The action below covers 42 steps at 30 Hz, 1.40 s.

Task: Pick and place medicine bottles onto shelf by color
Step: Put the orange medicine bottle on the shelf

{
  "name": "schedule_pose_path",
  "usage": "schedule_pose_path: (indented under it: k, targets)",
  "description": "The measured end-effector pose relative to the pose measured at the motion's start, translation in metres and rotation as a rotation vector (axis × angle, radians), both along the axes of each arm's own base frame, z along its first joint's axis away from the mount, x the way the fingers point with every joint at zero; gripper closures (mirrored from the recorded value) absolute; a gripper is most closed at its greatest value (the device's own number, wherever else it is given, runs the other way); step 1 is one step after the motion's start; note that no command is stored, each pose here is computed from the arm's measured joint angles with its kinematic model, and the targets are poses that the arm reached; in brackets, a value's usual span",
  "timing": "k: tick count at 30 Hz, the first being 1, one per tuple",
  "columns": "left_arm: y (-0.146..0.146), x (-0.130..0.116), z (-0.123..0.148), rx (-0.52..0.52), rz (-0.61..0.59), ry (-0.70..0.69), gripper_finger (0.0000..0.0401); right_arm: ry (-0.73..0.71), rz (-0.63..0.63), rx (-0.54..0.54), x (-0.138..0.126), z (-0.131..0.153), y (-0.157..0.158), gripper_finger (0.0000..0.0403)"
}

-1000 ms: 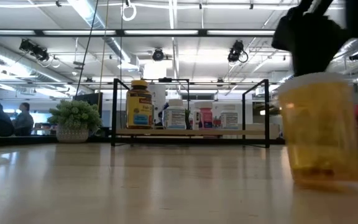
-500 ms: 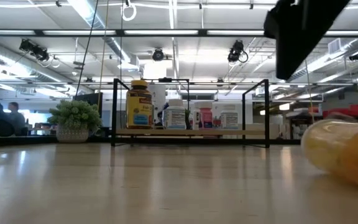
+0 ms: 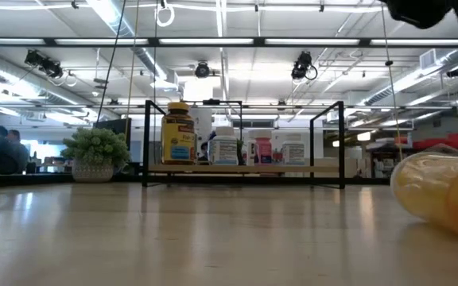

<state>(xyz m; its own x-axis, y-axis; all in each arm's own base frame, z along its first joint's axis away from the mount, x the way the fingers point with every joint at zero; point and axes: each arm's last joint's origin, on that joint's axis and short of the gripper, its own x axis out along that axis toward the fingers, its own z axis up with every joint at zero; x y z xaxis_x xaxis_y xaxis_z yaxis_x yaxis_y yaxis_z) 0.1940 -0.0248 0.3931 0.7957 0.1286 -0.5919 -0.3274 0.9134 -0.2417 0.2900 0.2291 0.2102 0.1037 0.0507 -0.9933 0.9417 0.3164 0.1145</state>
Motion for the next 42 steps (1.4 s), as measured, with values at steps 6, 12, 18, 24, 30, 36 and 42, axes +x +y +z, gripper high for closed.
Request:
schedule_pose_path:
  k: [6, 12, 18, 24, 30, 36, 42]
  targets:
    - [0.0, 0.0, 0.0, -0.002, 0.001, 0.0, 0.0229, -0.066, -0.238, -0.019, 0.0, 0.001, 0.003, 0.0086]
    - [0.0, 0.0, 0.0, -0.006, -0.004, 0.0, 0.0229, -0.145, -0.286, 0.015, 0.016, -0.009, -0.008, 0.0086]
    - [-0.002, 0.0, 0.0, -0.022, -0.026, 0.002, 0.0229, -0.109, -0.311, 0.049, 0.019, -0.028, -0.021, 0.0086]
    - [-0.007, -0.001, 0.0, -0.021, -0.056, 0.003, 0.0229, -0.13, -0.325, 0.083, 0.021, -0.042, -0.027, 0.0086]
    - [-0.011, -0.002, 0.0, -0.022, -0.075, 0.004, 0.0229, -0.104, -0.342, 0.056, 0.018, -0.057, -0.039, 0.0093]
    - [-0.011, -0.002, 0.0, -0.021, -0.076, 0.004, 0.0229, -0.112, -0.306, 0.049, 0.024, -0.059, -0.052, 0.0114]
    - [-0.011, -0.002, 0.0, -0.025, -0.072, 0.004, 0.0229, -0.111, -0.244, 0.102, 0.031, -0.059, -0.057, 0.0142]
